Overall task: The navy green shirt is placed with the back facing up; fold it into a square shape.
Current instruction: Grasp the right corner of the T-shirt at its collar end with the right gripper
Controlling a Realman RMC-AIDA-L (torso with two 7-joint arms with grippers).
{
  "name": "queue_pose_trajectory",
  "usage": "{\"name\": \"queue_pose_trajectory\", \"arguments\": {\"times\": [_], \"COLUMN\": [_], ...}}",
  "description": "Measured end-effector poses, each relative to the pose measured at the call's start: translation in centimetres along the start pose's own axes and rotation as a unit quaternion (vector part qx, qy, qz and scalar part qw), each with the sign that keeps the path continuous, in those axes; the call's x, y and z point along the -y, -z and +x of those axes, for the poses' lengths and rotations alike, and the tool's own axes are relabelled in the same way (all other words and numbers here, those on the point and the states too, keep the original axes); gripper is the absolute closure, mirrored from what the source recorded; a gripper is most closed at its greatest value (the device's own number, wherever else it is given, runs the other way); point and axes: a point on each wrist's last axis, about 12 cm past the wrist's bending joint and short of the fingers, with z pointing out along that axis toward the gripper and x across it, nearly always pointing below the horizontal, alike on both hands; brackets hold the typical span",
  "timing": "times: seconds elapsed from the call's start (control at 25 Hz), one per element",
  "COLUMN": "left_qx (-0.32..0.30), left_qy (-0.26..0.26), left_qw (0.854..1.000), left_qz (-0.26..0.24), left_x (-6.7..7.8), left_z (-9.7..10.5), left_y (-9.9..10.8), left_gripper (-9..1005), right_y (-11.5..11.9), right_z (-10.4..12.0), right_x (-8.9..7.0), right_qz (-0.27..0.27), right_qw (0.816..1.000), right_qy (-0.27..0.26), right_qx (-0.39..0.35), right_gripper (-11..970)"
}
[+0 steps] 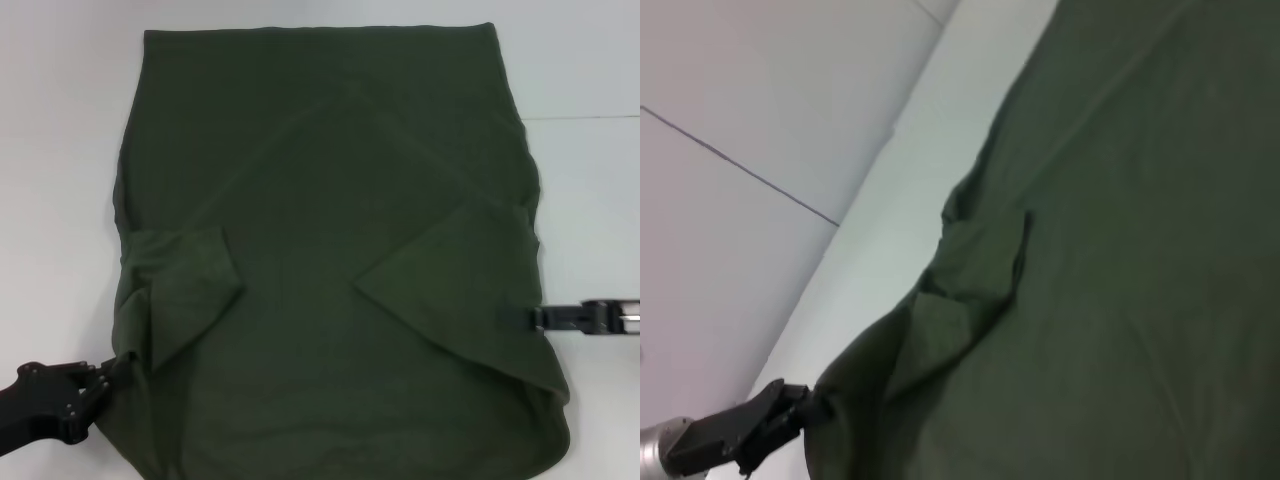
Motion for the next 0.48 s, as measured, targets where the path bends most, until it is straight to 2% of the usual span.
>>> {"name": "queue_pose_trajectory", "arguments": {"times": [0.48], "left_qx": [0.003], "left_qy": [-0.002], "left_qw": [1.000], "left_qz": [0.008], "left_x": [-0.2], "left_z": [-0.9], "left_y": [-0.7], "left_gripper": [965], "right_y": [2.4], "right_z": [3.8], "right_x": [1.3], "right_qz": [0.022], "right_qw": [0.998], "right_qy": [-0.051], "right_qx": [-0.007], "right_gripper": [31]}}
